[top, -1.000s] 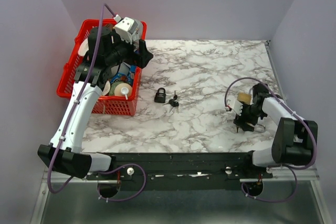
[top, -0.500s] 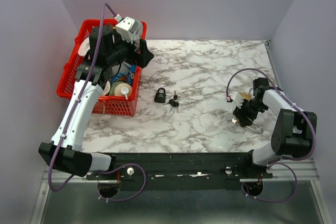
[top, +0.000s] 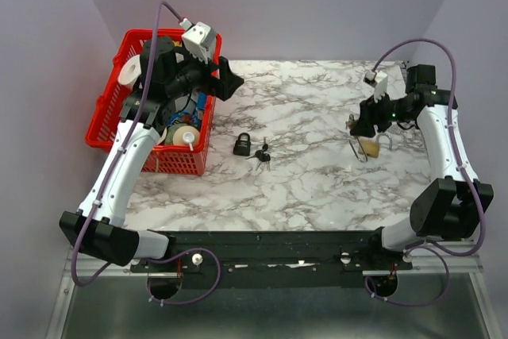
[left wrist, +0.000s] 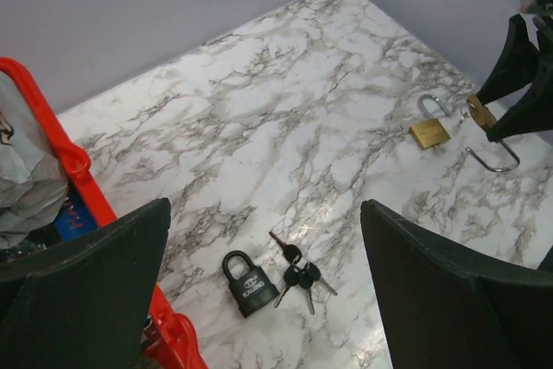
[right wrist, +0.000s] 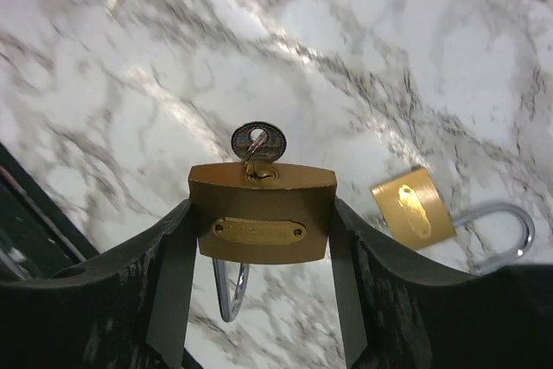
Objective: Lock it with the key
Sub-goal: Pick up the lock from the center of the board.
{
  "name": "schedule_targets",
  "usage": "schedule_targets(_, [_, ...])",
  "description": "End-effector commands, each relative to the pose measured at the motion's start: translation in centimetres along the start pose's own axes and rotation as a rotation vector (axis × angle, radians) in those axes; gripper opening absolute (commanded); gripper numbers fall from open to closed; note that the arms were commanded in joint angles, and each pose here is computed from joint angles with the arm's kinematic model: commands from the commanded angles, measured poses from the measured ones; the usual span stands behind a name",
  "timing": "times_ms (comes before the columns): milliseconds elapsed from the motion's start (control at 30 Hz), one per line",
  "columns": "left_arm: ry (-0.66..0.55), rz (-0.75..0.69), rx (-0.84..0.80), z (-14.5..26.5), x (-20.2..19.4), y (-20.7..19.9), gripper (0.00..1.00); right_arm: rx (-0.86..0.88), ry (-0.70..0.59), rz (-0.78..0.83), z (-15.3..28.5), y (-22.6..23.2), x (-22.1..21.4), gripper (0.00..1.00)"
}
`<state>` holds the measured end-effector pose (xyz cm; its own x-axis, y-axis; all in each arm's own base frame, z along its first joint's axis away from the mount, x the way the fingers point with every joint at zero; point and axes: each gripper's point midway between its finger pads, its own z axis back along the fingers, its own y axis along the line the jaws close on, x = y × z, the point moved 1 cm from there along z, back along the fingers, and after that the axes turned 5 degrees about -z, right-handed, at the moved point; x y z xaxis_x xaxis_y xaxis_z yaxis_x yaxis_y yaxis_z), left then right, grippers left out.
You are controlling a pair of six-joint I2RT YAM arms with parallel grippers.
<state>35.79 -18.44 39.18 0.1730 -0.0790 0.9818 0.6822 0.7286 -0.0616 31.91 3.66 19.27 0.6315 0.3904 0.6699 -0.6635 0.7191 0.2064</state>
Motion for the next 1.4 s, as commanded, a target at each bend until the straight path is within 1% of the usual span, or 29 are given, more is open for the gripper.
schedule_targets(0, [-0.043, 0.038, -0.12, -1.3, 0.3, -3.0, 0.99, 0.185, -0.186, -0.258, 1.9, 4.2, 6.4, 0.01])
schedule_targets(33, [-0.049, 0.06, -0.128, -1.8, 0.0, -3.5, 0.98, 0.163, -0.243, -0.245, 2.3, 3.8, 8.1, 0.01])
schedule_targets(67, [-0.047, 0.072, -0.133, -2.4, -0.3, -4.5, 0.98, 0.154, -0.262, -0.323, 2.5, 3.8, 8.9, 0.01])
schedule_targets(133, [-0.055, 0.082, -0.121, -3.3, -0.9, -5.4, 0.95, 0.116, -0.334, -0.334, 2.7, 2.9, 11.1, 0.01])
schedule_targets(167, [-0.052, 0.093, -0.104, -3.8, -1.3, -5.6, 0.95, 0.099, -0.348, -0.424, 2.7, 2.5, 11.6, 0.01])
schedule_targets(233, [-0.045, 0.103, -0.048, -5.2, -2.5, -6.7, 0.91, 0.087, -0.388, -0.477, 2.8, 2.0, 12.8, 0.01])
schedule_targets(267, [-0.028, 0.117, -0.046, -6.2, -3.3, -7.4, 0.9, 0.055, -0.394, -0.556, 2.5, 1.4, 12.9, 0.01])
schedule_targets(333, [-0.023, 0.109, -0.066, -7.5, -4.0, -10.0, 0.89, 0.016, -0.425, -0.598, 2.3, 0.8, 13.4, 0.01])
schedule_targets(367, [-0.006, 0.097, -0.058, -8.6, -4.9, -10.6, 0.89, -0.033, -0.43, -0.657, 2.1, 0.0, 13.3, 0.01])
schedule_targets(400, [-0.007, 0.087, -0.06, -9.2, -5.1, -11.3, 0.89, -0.052, -0.433, -0.671, 1.9, 0.1, 13.5, 0.01])
schedule_targets(433, [-0.027, 0.08, -0.097, -9.7, -4.7, -13.0, 0.89, -0.071, -0.436, -0.688, 1.8, 0.1, 13.6, 0.01])
schedule_targets(467, [-0.009, 0.076, -0.113, -10.8, -5.5, -13.6, 0.89, -0.101, -0.44, -0.717, 1.7, -0.2, 13.6, 0.01])
schedule_targets(533, [-0.002, 0.073, -0.168, -11.7, -5.7, -15.9, 0.89, -0.117, -0.446, -0.722, 1.6, 0.5, 14.0, 0.01])
schedule_targets(600, [0.011, 0.063, -0.181, -13.1, -5.9, -17.1, 0.89, -0.154, -0.452, -0.739, 1.5, 0.6, 14.1, 0.01])
schedule_targets(633, [-0.003, 0.052, -0.187, -13.5, -5.2, -17.6, 0.89, -0.161, -0.461, -0.743, 1.7, 0.6, 14.2, 0.01])
schedule_targets(667, [0.017, 0.038, -0.196, -14.3, -6.1, -18.5, 0.9, -0.158, -0.458, -0.745, 1.4, 1.2, 14.4, 0.01])
schedule_targets(700, [0.019, 0.024, -0.192, -14.7, -6.2, -18.8, 0.94, -0.16, -0.458, -0.744, 1.3, 1.4, 14.5, 0.01])
schedule_targets(733, [0.016, 0.011, -0.191, -15.0, -6.2, -19.1, 0.96, -0.164, -0.46, -0.743, 1.3, 1.6, 14.6, 0.01])
schedule_targets(867, [0.032, -0.015, -0.169, -16.4, -7.5, -19.5, 0.95, -0.201, -0.467, -0.777, 1.4, 1.6, 14.4, 0.01])
schedule_targets(1000, [0.053, -0.05, -0.163, -17.4, -8.6, -20.5, 0.92, -0.188, -0.464, -0.796, 1.1, 2.2, 14.2, 0.01])
schedule_targets(1133, [0.116, -0.053, -0.08, -18.6, -10.0, -19.7, 0.87, -0.179, -0.457, -0.802, 1.2, 2.7, 13.8, 0.01])
schedule_targets(1233, [0.132, -0.063, -0.057, -19.2, -10.2, -19.6, 0.82, -0.177, -0.454, -0.8, 1.1, 3.2, 13.6, 0.01])
schedule_targets(1367, [0.163, -0.098, -0.01, -19.6, -10.7, -20.1, 0.77, -0.175, -0.455, -0.802, 1.2, 3.7, 13.5, 0.01])
